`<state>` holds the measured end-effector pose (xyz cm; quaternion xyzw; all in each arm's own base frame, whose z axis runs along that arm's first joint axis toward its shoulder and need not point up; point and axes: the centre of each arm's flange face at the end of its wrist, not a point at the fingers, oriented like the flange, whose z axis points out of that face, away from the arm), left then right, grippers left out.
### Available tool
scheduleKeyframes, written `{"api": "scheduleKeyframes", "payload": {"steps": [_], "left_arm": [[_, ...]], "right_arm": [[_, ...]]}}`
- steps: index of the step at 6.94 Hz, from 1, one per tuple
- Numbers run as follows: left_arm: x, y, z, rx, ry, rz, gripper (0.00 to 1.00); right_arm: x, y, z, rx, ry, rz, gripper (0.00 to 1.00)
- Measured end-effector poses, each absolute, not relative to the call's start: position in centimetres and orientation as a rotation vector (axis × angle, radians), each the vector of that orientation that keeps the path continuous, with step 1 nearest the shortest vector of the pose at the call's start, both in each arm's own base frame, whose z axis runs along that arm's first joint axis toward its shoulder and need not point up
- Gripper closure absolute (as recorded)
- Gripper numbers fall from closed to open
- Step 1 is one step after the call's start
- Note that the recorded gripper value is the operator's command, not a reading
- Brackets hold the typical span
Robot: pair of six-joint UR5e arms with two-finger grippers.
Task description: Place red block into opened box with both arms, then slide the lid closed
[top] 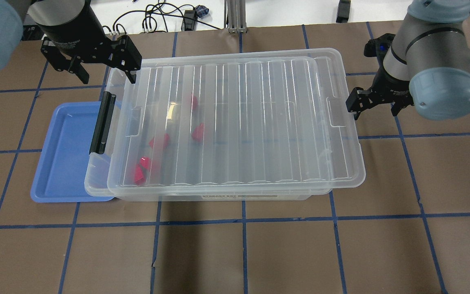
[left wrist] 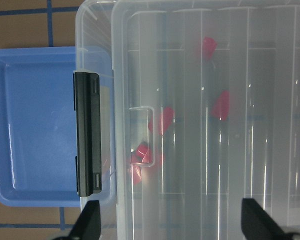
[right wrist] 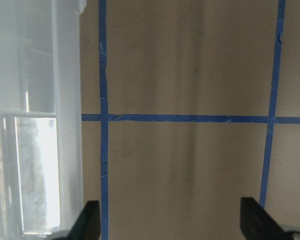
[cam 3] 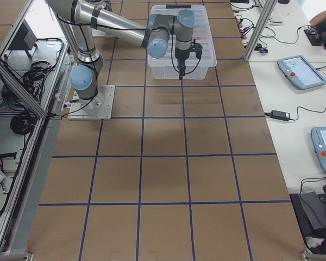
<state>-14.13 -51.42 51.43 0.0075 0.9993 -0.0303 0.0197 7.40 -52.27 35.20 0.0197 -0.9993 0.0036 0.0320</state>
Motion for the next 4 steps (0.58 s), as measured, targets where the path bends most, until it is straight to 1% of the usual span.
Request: {"api": "scheduleKeyframes", "payload": {"steps": [4], "left_arm": [[-14.7,-52.5,49.5,0.017,3.21,-0.043,0.0]], "right_arm": [[9.8,-52.3,35.8,0.122,-3.071,0.055,0.0]]}}
